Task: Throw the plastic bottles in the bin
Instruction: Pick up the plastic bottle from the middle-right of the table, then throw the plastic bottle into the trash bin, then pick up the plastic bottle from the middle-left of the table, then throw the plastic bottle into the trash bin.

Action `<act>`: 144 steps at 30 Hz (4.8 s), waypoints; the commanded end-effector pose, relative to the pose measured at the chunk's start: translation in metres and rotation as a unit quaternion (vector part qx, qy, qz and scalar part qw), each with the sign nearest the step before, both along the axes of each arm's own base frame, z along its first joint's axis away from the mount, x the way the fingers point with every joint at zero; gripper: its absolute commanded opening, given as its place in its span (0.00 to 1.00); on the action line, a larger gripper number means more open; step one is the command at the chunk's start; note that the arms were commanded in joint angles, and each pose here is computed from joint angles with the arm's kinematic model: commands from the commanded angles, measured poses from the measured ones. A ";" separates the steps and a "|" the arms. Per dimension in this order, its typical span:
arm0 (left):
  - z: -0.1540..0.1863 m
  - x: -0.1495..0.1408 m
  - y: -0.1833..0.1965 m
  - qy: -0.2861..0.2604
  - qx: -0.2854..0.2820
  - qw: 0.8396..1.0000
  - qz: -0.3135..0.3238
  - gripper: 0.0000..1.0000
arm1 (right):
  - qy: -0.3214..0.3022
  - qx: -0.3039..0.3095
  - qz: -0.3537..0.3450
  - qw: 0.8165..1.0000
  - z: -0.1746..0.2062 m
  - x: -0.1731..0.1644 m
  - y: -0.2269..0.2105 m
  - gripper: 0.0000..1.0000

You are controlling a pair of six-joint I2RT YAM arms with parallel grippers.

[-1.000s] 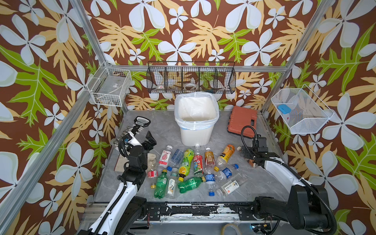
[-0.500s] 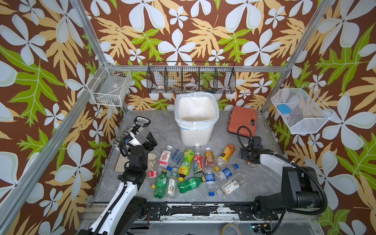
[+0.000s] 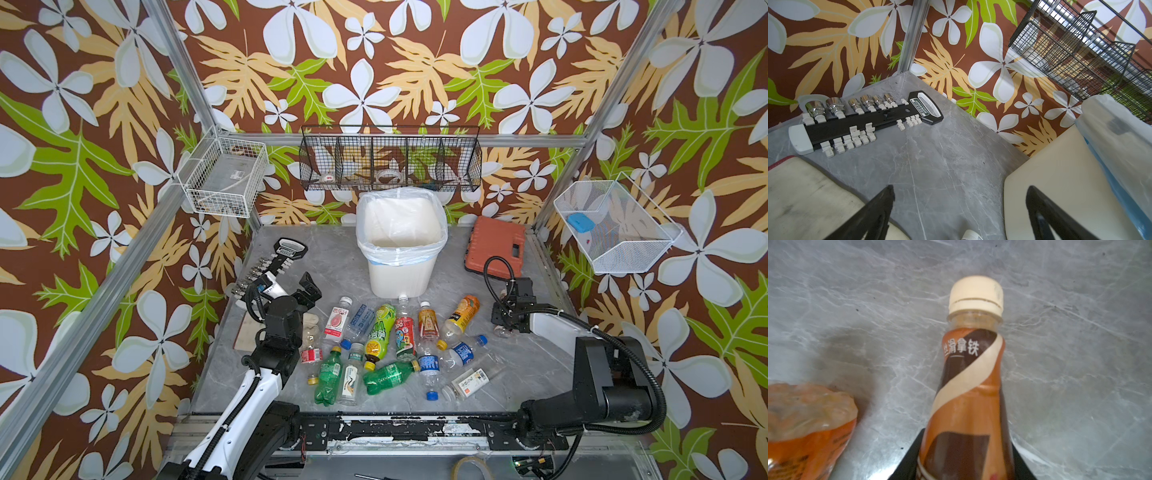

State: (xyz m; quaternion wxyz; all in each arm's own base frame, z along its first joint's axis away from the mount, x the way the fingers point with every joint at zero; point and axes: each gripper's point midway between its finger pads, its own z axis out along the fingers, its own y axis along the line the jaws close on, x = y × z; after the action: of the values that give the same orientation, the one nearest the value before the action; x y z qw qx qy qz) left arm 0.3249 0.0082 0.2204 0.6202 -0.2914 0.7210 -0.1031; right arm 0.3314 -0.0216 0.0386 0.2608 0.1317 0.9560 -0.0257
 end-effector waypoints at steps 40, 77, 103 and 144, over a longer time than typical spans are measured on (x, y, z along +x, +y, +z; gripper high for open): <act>-0.045 -0.034 0.010 0.076 -0.031 0.996 0.021 1.00 | -0.379 0.125 0.310 0.863 0.333 0.161 0.372 0.40; -0.095 -0.064 -0.012 0.252 -0.072 0.965 -0.027 0.94 | -0.454 0.122 0.125 0.874 0.321 0.065 0.174 1.00; -0.170 -0.088 -0.028 0.335 -0.094 0.937 -0.036 0.84 | -0.443 0.100 0.112 0.884 0.303 0.058 0.154 1.00; 0.105 -0.010 -0.057 -0.050 -0.019 0.986 -0.158 0.51 | -0.435 0.097 0.102 0.889 0.291 0.058 0.150 1.00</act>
State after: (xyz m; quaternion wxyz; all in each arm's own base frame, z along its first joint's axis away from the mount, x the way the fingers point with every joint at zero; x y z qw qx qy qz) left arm 0.3071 -0.0375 0.2872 0.5841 -0.2171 0.7570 -0.1967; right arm 0.3884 0.1308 0.3222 0.6288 0.0503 0.7605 0.1542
